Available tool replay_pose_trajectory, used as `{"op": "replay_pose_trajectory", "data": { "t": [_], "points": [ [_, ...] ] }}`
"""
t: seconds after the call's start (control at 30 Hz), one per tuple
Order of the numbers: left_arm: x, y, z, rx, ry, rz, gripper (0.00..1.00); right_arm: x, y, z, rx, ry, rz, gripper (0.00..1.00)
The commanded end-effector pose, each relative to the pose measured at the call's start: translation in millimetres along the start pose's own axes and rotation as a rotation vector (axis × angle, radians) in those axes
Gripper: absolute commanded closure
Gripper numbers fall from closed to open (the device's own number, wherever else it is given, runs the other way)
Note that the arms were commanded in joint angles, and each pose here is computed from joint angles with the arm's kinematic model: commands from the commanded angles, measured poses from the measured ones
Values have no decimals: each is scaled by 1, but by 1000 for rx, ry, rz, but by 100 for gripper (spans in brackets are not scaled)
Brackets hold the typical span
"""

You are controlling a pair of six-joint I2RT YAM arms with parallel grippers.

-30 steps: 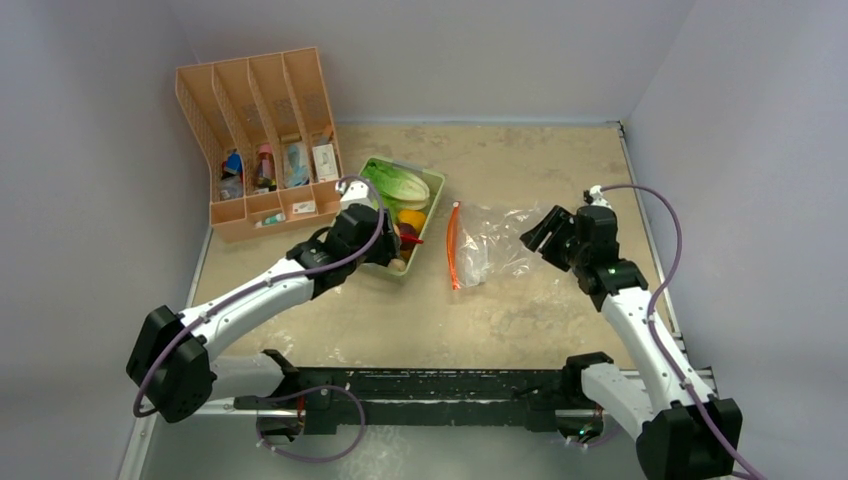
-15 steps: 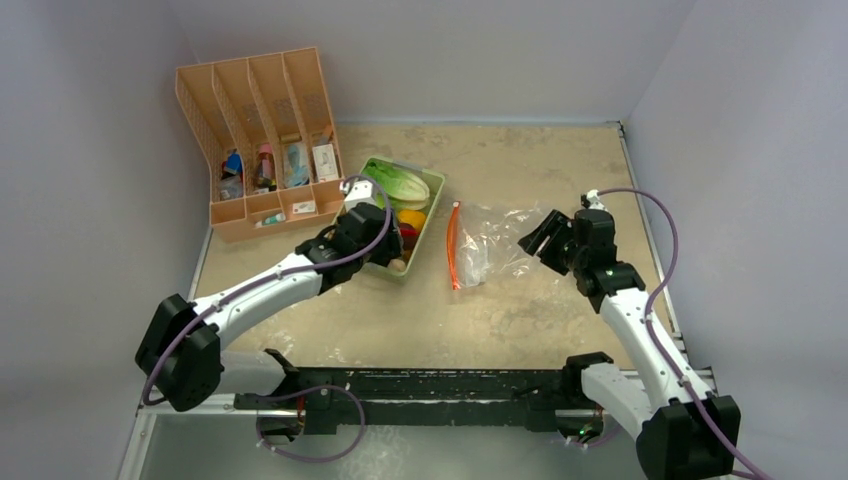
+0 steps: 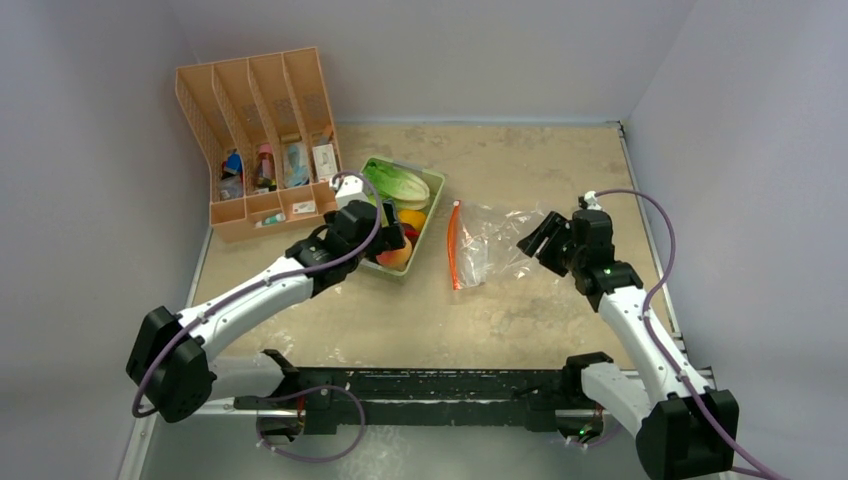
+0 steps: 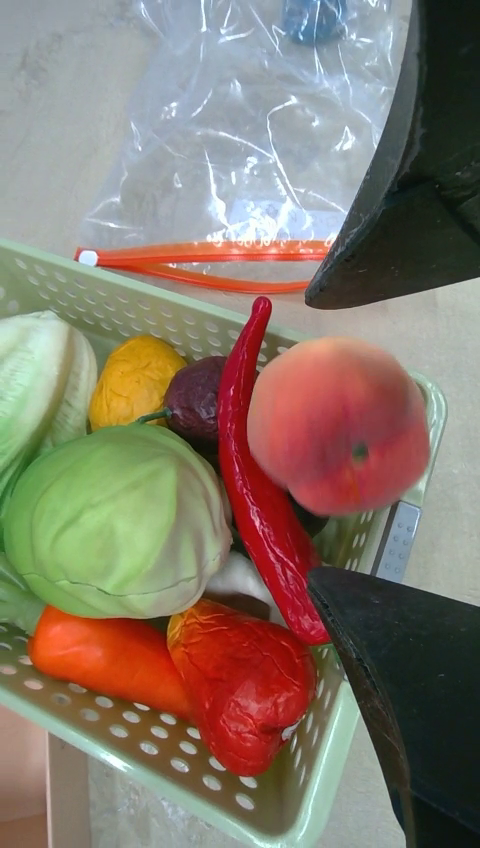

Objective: Open the zip-top bag and remove the fake food
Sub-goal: Place the fake fruit in the bin, then reset both arms

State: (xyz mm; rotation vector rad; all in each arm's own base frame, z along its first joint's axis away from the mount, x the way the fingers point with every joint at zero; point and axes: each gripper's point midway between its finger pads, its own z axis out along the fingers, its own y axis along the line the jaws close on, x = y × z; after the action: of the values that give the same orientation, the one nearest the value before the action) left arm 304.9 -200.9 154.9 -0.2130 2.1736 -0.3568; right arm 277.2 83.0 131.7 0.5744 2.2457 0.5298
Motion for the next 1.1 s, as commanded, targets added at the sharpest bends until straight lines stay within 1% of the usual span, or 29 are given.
{"op": "replay_pose_trajectory", "data": {
  "t": [0.0, 0.13, 0.33, 0.47, 0.53, 0.6, 0.63, 0.73, 0.93, 1.07],
  "points": [
    [-19, -10, -13, 49, -54, -45, 1, -7, 7, -1, -32, -27, -3, 38],
    [-21, -9, -16, 60, -73, -70, 1, -5, 7, 0, -34, -17, -1, 38],
    [-50, -12, -32, 47, -141, -73, 1, -13, 6, -5, -15, -49, -18, 38],
    [-72, -23, -50, 104, -181, -61, 1, -30, 2, -13, 39, -102, -47, 38],
    [-86, -25, -61, 125, -228, -86, 1, -39, 3, -20, 56, -130, -68, 34],
    [-102, -20, -74, 111, -282, -114, 1, -50, 4, -29, 66, -172, -86, 23],
    [-110, -14, -81, 89, -309, -128, 1, -56, 7, -35, 62, -198, -101, 20],
    [-126, -8, -96, 73, -343, -104, 1, -79, 16, -54, 58, -278, -151, 13],
    [-158, -17, -119, 99, -381, -1, 1, -127, 47, -84, 33, -400, -234, 12],
    [-176, -15, -147, 140, -463, 44, 1, -147, 62, -98, 5, -458, -262, 12]
  ]
}}
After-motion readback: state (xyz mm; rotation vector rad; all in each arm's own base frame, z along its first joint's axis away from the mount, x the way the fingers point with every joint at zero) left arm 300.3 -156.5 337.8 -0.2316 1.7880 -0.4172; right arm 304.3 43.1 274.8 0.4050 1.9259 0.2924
